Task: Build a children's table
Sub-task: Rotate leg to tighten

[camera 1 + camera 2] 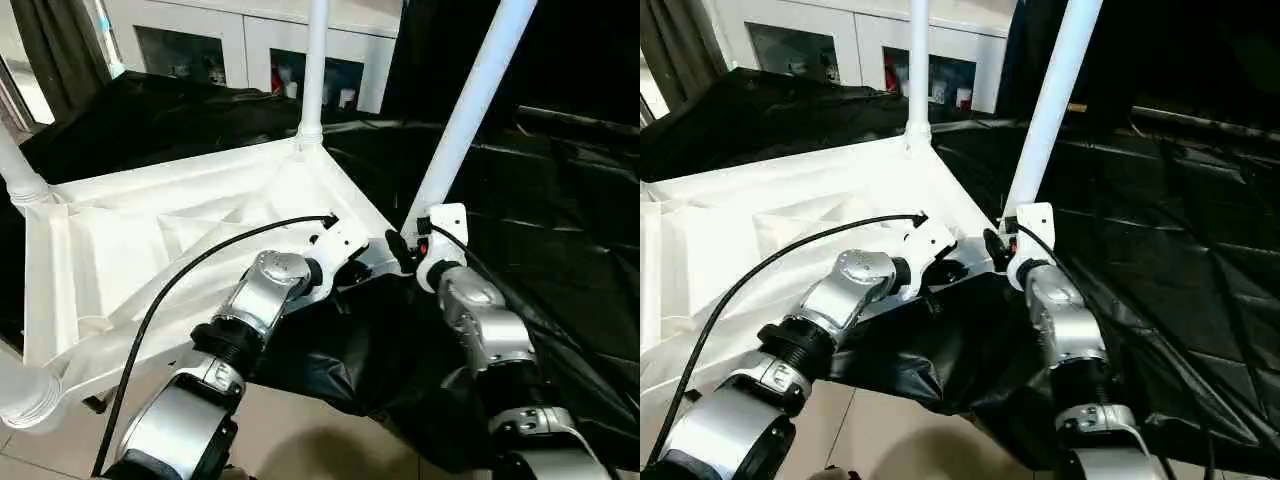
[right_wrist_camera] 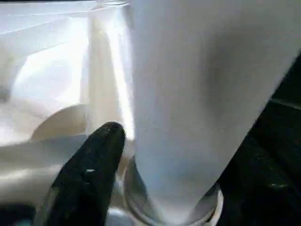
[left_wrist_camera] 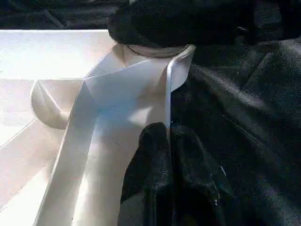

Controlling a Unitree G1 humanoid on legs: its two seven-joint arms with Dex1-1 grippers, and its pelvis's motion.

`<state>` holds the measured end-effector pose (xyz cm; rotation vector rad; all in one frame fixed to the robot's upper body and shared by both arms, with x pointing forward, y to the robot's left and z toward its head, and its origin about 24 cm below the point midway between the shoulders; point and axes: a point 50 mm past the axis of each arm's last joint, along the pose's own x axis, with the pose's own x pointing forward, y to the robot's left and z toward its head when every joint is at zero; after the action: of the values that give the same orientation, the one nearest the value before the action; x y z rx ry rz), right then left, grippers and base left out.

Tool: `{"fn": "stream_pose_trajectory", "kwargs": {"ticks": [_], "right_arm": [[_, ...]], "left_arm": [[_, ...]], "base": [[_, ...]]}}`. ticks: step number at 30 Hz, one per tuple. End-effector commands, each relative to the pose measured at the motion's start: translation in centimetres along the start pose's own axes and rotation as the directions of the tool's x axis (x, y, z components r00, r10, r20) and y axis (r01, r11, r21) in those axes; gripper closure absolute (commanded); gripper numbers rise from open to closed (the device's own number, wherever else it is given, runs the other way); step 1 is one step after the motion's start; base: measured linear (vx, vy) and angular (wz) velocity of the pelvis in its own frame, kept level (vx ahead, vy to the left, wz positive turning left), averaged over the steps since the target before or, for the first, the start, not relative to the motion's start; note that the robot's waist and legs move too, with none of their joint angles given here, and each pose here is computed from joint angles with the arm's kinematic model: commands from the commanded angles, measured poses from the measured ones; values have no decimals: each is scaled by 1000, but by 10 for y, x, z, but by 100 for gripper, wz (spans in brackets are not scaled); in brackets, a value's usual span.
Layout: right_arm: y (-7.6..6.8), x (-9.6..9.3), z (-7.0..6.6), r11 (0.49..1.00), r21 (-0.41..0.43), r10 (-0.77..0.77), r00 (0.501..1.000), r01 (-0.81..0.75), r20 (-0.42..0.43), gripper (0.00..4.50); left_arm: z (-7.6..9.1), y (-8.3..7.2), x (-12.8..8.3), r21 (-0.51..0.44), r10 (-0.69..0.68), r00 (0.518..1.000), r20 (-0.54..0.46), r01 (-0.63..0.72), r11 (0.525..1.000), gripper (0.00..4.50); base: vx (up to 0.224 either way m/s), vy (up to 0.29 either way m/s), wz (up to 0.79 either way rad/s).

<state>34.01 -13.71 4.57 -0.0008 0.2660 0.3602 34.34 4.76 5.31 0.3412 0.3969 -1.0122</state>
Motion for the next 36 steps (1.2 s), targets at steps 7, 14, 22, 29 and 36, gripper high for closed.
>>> {"fn": "stream_pose_trajectory", "kwargs": {"ticks": [7, 14, 22, 29, 36], "right_arm": [[15, -26, -4, 849, -146, 498, 861, -508, -100, 133], [-1, -47, -7, 722, -193, 626, 746, -665, -229, 133], [-1, -56, -4, 633, -188, 707, 660, -751, -255, 133], [2, -59, -6, 597, -166, 739, 619, -785, -266, 188], [4, -61, -10, 593, -144, 749, 609, -792, -263, 197]], "left_arm": [[-16, 5, -19, 33, -155, 988, -27, 156, 987, 450], [-22, 0, -48, 94, -407, 913, -4, 405, 909, 450], [-29, -2, -63, 78, -479, 877, -32, 480, 874, 450], [-30, -5, -66, 72, -494, 869, -31, 495, 866, 450], [-31, -7, -66, 69, -495, 869, -30, 495, 866, 450]], "base": [[0, 0, 0], [0, 0, 0], [0, 0, 0], [0, 0, 0], [0, 0, 0]]}}
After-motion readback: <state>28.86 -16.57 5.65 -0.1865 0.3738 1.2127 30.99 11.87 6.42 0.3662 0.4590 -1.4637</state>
